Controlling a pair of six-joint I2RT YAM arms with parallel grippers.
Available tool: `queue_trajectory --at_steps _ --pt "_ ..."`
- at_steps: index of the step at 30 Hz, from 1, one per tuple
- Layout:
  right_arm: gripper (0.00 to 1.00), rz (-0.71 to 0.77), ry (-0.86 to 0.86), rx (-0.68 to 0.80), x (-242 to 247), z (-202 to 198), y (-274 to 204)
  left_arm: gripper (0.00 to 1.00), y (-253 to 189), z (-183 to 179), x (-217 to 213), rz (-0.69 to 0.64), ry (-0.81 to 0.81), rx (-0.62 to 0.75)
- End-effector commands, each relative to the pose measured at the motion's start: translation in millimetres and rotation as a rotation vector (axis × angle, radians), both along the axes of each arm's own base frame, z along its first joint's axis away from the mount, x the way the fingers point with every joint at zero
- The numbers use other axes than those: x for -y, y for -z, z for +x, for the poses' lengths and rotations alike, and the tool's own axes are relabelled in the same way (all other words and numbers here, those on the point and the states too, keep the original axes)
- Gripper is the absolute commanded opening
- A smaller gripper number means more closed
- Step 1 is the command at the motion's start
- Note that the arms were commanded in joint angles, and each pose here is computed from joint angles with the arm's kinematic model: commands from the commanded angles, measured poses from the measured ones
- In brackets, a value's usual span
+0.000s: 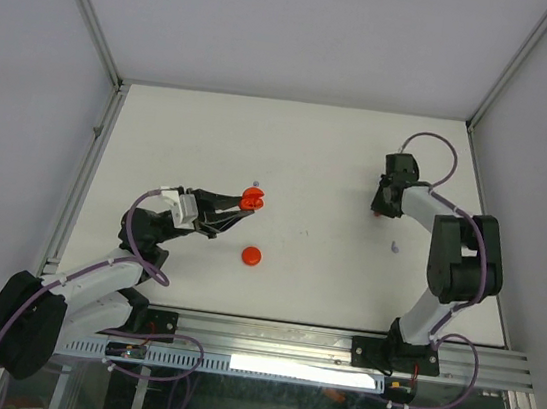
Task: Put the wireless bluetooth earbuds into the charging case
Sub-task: Move the earbud to the center of the board.
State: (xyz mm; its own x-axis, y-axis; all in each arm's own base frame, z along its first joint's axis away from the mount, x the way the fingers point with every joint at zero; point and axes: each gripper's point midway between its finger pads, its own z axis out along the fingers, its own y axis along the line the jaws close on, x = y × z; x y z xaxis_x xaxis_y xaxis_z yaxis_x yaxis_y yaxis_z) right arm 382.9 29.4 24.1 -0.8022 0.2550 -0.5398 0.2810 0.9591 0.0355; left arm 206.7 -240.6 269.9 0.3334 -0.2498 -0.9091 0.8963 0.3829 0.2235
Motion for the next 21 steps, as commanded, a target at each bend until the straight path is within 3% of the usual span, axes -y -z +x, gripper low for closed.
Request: queue_trajectory --at_steps 1,11,21 --pt "0.18 0.035 -0.154 -0.006 -48 -25 -20 0.09 -24 -4 -4 -0.043 0.0 0.07" --pt "0.2 0.037 -0.366 -0.073 -120 -85 -12 0.1 -23 -4 -4 -0.042 0.003 0.066" --pt "0.35 0.033 -0.403 -0.105 -129 -107 -4 0.1 -21 -5 -2 -0.036 0.016 0.059"
